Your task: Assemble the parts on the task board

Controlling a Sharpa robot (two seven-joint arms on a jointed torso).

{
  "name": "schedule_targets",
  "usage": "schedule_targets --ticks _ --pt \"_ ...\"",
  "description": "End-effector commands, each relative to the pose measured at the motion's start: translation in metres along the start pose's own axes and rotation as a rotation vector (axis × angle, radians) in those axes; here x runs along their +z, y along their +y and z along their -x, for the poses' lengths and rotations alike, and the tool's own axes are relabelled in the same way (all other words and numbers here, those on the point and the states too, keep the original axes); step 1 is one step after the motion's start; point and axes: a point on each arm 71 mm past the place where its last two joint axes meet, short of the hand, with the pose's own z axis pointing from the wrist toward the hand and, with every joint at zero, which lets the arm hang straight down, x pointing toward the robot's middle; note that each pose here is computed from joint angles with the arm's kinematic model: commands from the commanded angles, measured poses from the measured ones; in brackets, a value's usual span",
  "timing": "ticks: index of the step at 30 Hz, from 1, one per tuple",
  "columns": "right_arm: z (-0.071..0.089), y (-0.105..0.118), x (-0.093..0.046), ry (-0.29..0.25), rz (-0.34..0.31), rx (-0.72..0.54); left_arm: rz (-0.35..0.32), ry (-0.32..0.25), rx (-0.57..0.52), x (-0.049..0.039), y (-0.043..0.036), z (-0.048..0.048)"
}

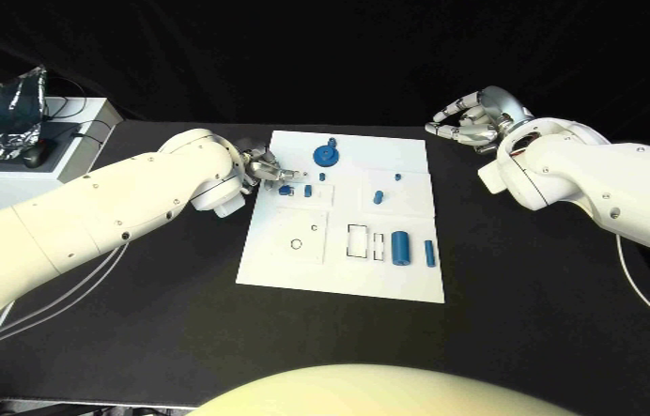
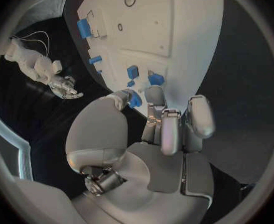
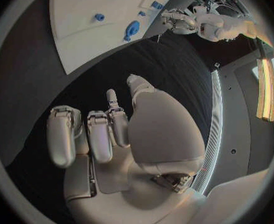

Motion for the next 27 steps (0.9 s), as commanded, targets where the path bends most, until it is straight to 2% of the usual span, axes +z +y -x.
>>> schedule_targets --ticks 1,7,19,27 --pt "0.0 0.001 0.0 0.005 0.015 -0.008 -0.012 -0.002 -0.012 -0.0001 0.0002 0.0012" --pt "0.0 0.001 -0.001 0.006 0.016 -0.008 -0.009 -0.003 -0.025 -0.0006 0.0044 0.0035" --pt "-0.001 0.003 -0.003 0.013 0.021 -0.007 0.02 0.04 -0.044 -0.0024 0.0173 0.0051" --pt "-0.004 0.006 -0.004 0.022 0.035 -0.019 0.037 0.032 -0.04 -0.0003 0.0203 0.0052"
